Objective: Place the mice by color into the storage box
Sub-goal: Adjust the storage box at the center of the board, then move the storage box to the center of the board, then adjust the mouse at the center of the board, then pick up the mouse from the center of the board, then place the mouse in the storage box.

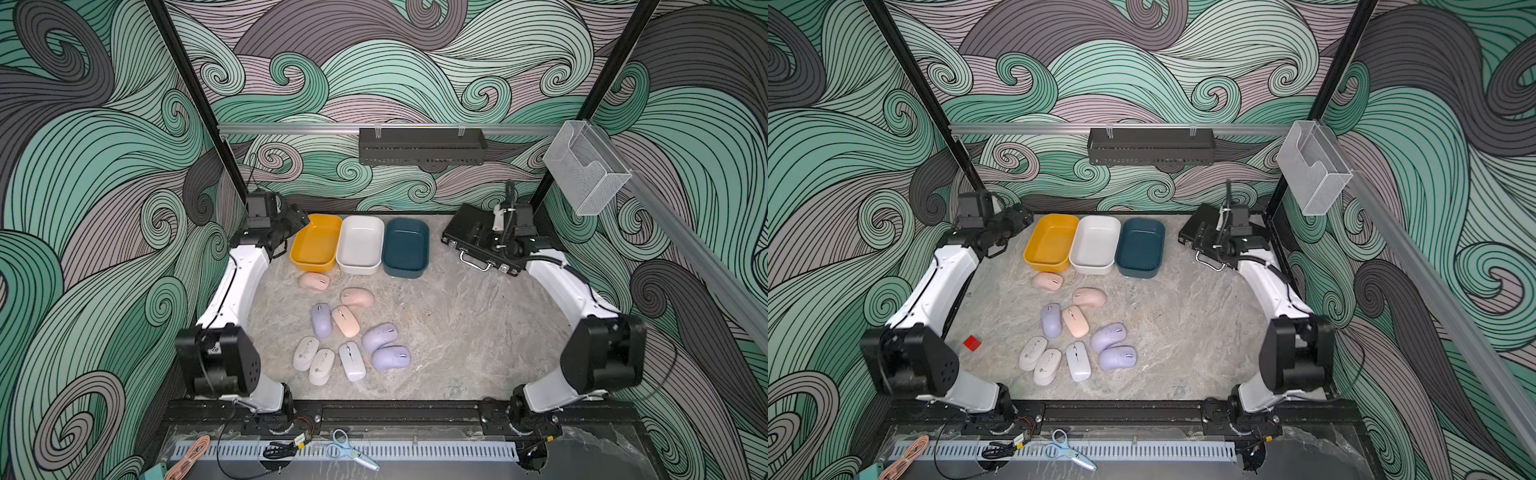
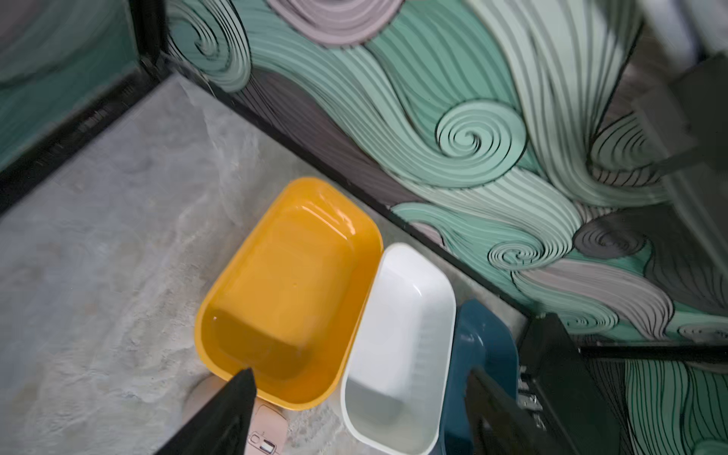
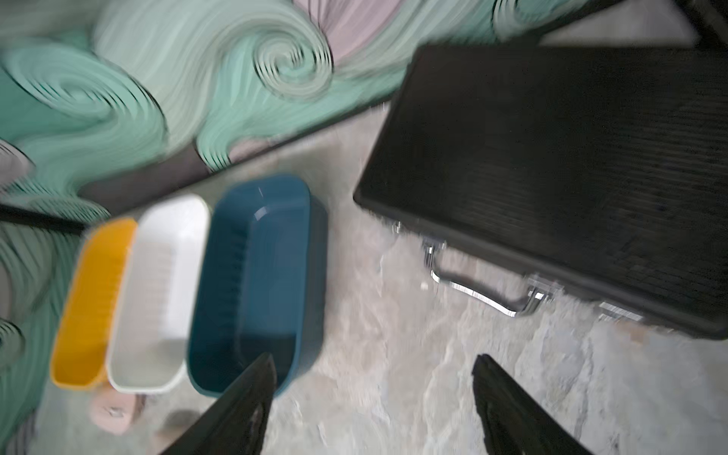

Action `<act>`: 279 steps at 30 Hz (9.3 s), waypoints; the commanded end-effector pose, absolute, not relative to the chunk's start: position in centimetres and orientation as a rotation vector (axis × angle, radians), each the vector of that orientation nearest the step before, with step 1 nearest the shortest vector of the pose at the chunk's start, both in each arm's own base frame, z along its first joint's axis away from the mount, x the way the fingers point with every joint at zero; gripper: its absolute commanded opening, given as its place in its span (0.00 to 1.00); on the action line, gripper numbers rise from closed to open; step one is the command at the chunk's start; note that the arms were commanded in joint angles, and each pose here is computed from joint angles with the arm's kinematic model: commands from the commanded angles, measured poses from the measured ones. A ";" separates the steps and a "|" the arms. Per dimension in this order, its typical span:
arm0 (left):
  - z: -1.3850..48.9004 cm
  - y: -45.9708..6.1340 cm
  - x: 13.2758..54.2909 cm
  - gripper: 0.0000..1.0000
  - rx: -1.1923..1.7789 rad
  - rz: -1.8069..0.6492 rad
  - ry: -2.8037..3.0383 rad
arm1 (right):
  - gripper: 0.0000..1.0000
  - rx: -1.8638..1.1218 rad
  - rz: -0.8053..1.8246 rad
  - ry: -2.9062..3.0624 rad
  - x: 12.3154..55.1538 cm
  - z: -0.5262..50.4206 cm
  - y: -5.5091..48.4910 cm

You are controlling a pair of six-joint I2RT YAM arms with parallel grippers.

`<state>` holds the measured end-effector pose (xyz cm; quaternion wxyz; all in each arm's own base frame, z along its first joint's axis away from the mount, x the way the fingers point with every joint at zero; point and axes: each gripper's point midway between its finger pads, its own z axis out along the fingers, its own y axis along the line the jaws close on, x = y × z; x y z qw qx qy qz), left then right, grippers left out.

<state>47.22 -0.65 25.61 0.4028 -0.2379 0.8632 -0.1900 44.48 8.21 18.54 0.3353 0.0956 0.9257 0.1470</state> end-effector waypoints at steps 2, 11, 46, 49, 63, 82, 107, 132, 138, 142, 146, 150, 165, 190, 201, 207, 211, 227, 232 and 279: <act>21.3 -4.8 47.1 0.78 -0.532 -0.733 2.401 | 0.79 0.088 0.369 2.657 41.8 15.3 12.8; 13.1 -8.2 50.0 0.76 -0.461 -0.792 2.619 | 0.49 -0.046 0.511 2.836 43.9 9.6 18.7; 13.6 -12.6 48.1 0.81 -0.343 -0.731 2.681 | 0.55 -0.148 0.244 2.884 45.6 7.4 16.6; 16.8 -12.3 47.8 0.82 -0.314 -0.736 2.618 | 0.53 -0.178 0.258 2.894 45.5 7.1 16.8; 25.1 -9.8 43.9 0.83 -0.229 -0.617 2.424 | 0.18 -0.111 0.221 2.895 46.4 6.4 16.5; 24.1 -10.3 41.7 0.83 -0.305 -0.728 2.386 | 0.00 0.124 0.072 2.926 35.7 7.8 11.5; 24.6 -8.0 41.4 0.82 -0.437 -0.611 2.331 | 0.52 -0.297 0.072 2.772 28.0 15.0 17.4; 23.6 -3.0 41.5 0.84 -0.653 -0.468 2.285 | 0.72 -1.089 0.109 2.824 19.9 4.2 32.8; 23.6 -2.9 41.5 0.85 -0.660 -0.463 2.284 | 0.70 -1.058 0.053 2.855 21.2 2.8 31.5; 23.5 -2.9 41.5 0.85 -0.668 -0.468 2.287 | 0.68 -0.998 -0.004 2.885 22.9 2.0 29.9; 23.3 -3.1 41.5 0.85 -0.667 -0.477 2.292 | 0.68 -0.964 -0.066 2.884 25.0 1.0 29.2; 23.2 -3.1 41.6 0.85 -0.665 -0.477 2.295 | 0.68 -0.853 -0.039 2.874 27.4 0.8 30.2; 23.6 -1.7 41.1 0.85 -0.718 -0.397 2.269 | 0.65 -0.565 0.068 2.799 31.0 7.8 33.9; 25.6 -1.5 40.4 0.85 -0.716 -0.427 2.228 | 0.76 -0.337 0.050 2.921 26.8 3.2 39.0; 25.8 -1.4 40.4 0.85 -0.711 -0.423 2.223 | 0.63 -0.398 -0.024 2.927 26.6 1.0 37.6; 25.4 -1.5 40.5 0.85 -0.717 -0.428 2.233 | 0.66 -0.436 -0.008 2.918 26.6 0.8 37.5; 25.3 -1.7 40.6 0.85 -0.714 -0.443 2.236 | 0.58 -0.440 0.008 2.917 26.4 0.5 37.4; 24.4 -5.2 41.9 0.83 -0.573 -0.659 2.292 | 0.49 -0.439 0.075 2.687 28.7 11.9 33.6; 23.3 -8.4 42.4 0.81 -0.490 -0.840 2.327 | 0.49 -0.380 0.078 2.655 31.8 14.9 28.8; 21.4 -9.8 42.4 0.80 -0.473 -0.824 2.414 | 0.58 -0.247 0.141 2.923 42.0 2.0 21.1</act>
